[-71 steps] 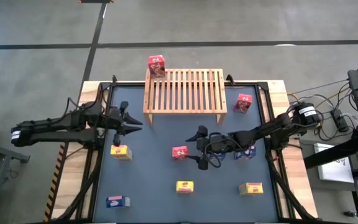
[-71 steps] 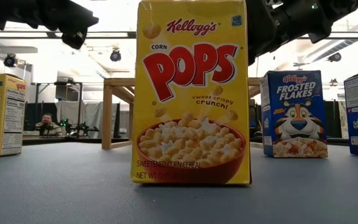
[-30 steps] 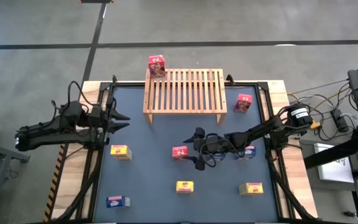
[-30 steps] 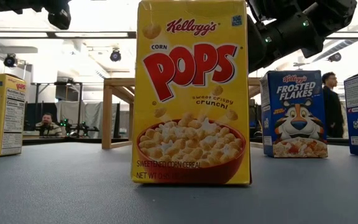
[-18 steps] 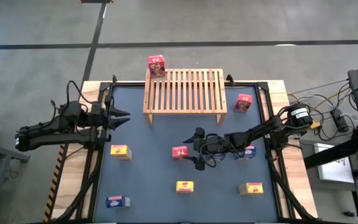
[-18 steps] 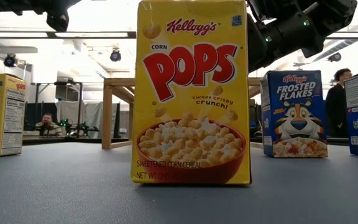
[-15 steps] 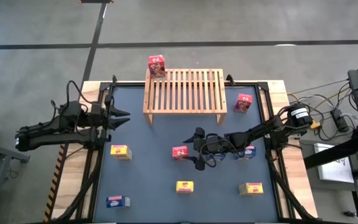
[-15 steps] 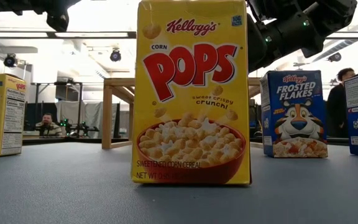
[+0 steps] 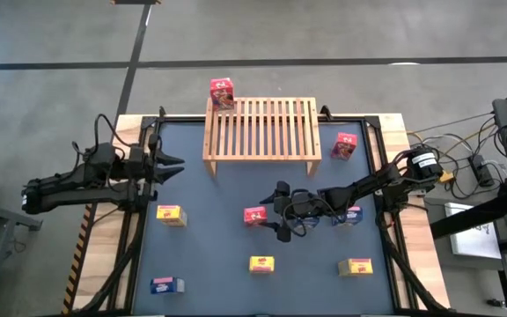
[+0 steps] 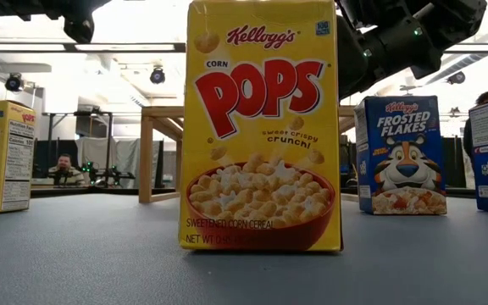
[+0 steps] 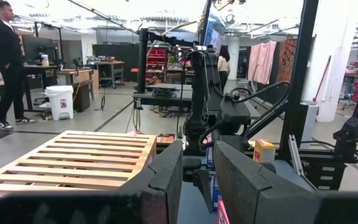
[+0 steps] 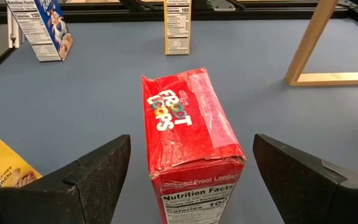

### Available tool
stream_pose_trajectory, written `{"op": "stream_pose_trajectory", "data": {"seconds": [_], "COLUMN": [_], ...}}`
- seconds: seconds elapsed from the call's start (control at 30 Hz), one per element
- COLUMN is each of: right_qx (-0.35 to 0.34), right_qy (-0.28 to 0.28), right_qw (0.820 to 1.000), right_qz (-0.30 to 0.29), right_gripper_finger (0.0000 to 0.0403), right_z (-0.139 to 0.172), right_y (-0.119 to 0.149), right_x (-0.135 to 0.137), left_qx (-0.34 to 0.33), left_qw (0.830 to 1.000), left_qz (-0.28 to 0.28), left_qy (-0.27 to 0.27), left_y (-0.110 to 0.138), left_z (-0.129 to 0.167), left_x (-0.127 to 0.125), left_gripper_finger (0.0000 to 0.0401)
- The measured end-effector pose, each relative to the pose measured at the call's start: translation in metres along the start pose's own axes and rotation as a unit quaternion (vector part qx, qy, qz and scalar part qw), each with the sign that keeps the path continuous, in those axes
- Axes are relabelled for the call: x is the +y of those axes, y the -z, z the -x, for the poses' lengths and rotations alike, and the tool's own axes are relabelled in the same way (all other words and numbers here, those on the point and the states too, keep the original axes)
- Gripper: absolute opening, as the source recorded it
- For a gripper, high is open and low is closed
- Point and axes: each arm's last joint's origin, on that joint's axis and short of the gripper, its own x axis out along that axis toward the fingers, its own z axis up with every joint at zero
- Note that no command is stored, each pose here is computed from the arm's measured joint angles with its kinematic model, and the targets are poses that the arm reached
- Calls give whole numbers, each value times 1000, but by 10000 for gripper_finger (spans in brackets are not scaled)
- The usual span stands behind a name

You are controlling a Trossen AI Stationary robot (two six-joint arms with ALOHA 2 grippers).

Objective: Stack cereal on shelf
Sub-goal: Put the bottom red cereal box aligned with the other red cereal box on the shelf

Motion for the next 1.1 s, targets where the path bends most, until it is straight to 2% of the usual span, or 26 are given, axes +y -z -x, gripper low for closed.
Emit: {"op": "stream_pose_trajectory", "data": {"seconds": [1.1], "right_qx": [26], "right_qy": [2], "right_qw": [1000], "right_qz": [6], "right_gripper_finger": [326], "right_z": [0], "right_y": [5], "right_x": [0], "left_qx": [7], "left_qw": [1000], "left_qz": [-3], "left_qy": [0], "left_y": [2], "left_z": [-1], "left_x": [0], "left_gripper_finger": [76]}}
